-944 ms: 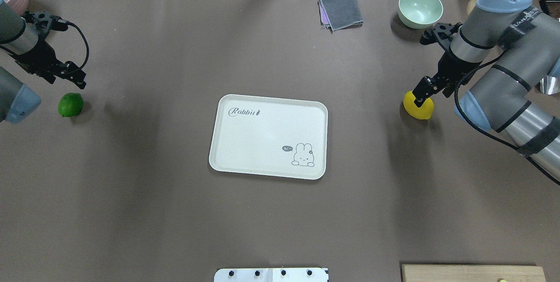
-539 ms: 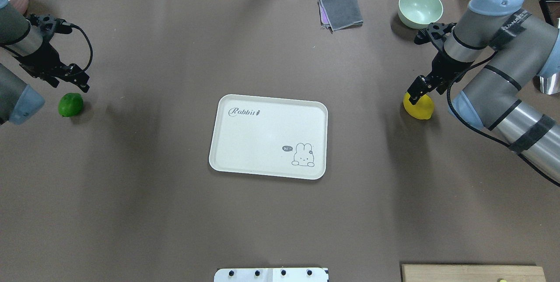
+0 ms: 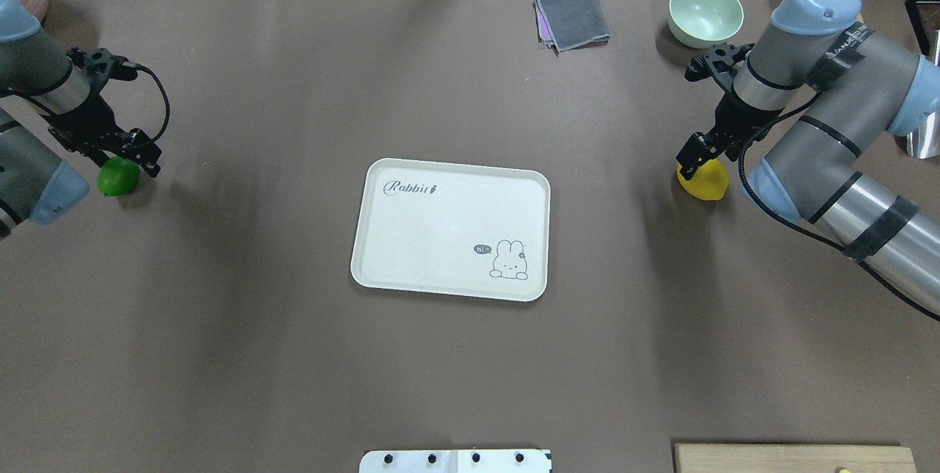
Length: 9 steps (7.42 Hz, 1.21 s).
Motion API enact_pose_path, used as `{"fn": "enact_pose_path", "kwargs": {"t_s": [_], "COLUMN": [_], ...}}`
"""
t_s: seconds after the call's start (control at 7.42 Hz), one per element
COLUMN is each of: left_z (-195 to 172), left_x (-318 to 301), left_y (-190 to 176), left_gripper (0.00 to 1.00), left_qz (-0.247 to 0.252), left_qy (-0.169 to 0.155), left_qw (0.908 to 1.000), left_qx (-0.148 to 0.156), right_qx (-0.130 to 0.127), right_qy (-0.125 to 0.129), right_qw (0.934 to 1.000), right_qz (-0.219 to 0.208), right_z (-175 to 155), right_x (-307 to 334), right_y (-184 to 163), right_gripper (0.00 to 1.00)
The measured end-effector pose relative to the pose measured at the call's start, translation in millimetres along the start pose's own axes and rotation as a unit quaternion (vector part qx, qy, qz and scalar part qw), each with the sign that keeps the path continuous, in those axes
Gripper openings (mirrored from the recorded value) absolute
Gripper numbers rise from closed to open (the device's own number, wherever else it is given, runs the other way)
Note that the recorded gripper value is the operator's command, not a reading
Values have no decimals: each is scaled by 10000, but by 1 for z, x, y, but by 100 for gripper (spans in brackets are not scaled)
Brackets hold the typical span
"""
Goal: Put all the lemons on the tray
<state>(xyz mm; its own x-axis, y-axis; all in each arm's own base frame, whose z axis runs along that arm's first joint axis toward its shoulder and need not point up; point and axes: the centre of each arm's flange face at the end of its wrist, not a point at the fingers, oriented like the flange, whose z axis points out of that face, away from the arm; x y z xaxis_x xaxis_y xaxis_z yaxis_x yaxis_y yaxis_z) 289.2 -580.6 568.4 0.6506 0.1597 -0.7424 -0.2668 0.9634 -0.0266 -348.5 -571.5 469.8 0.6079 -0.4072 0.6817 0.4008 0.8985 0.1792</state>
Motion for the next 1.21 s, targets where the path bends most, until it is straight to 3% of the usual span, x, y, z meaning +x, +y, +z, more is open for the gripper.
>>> {"fn": "enact_pose_path", "kwargs": {"t_s": [0.13, 0.27, 0.4, 0.54, 0.67, 0.94, 1.21], "left_z": [2, 4, 5, 6, 4, -17, -62], "left_x": [-1, -2, -4, -4, -2, 20, 69], "left_y": [2, 3, 4, 5, 5, 7, 11], "left_gripper": [97, 41, 0, 0, 0, 0, 0], "left_qz": [-20, -33, -44, -63, -129, -325, -297], "left_qy": [38, 48, 48, 42, 19, -52, 27], "left_qw": [10000, 9999, 9999, 9999, 9997, 9988, 9989], "left_qx": [-67, -102, -125, -147, -206, -370, -349], "right_qx": [-30, -61, -88, -116, -132, -106, 50], "right_qy": [30, 49, 54, 50, 44, 6, -228], "right_qw": [10000, 10000, 9999, 9999, 9999, 9999, 9997], "right_qz": [-5, 11, 34, 58, 70, 58, -43], "right_z": [4, 8, 10, 12, 14, 10, -15], "right_x": [0, 1, 2, 4, 4, 2, -12], "right_y": [-1, -1, -1, -1, -1, -4, -16], "right_gripper": [89, 76, 51, 28, 20, 22, 22]}}
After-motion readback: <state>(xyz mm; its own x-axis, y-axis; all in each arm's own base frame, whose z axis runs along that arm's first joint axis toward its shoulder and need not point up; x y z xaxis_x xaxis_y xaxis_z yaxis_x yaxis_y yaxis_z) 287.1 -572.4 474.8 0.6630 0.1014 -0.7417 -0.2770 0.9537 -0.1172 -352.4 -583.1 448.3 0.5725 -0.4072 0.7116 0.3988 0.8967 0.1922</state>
